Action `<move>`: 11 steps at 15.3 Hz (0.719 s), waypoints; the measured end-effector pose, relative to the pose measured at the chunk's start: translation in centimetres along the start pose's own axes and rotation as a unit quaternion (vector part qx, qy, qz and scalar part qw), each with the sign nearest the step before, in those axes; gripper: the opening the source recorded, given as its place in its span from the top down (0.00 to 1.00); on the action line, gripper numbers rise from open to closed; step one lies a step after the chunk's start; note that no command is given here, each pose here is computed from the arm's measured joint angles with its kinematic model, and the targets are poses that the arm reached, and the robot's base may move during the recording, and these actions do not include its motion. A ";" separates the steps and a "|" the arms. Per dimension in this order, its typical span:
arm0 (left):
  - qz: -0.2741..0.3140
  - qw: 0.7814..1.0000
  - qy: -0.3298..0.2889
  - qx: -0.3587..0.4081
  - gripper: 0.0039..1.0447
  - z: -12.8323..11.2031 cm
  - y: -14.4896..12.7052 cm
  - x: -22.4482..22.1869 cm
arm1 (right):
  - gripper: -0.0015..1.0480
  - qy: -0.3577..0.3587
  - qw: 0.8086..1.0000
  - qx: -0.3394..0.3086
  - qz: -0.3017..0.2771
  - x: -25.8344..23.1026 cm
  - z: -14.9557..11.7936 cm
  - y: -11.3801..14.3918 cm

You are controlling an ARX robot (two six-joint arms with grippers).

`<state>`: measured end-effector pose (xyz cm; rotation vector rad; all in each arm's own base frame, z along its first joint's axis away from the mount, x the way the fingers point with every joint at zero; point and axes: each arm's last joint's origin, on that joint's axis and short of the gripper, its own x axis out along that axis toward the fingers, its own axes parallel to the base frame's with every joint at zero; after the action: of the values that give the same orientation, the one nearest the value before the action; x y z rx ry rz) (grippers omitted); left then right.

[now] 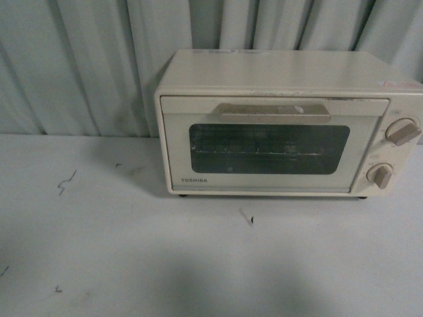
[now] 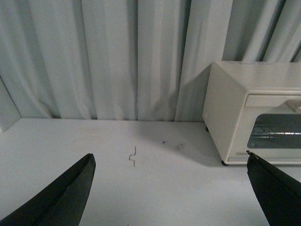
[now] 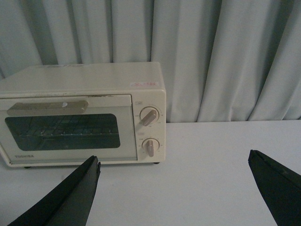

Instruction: Open oven

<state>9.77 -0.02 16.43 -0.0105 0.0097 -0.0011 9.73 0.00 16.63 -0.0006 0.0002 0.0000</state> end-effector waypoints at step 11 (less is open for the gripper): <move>0.089 0.833 0.241 -0.489 0.06 -0.9 -5.6 7.7 | 0.06 -0.002 1.000 0.000 0.000 0.0 0.0 0.0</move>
<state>17.41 -5.59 15.52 -1.0465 0.5215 0.1894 9.73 0.00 16.67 -0.0006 -0.0036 0.0000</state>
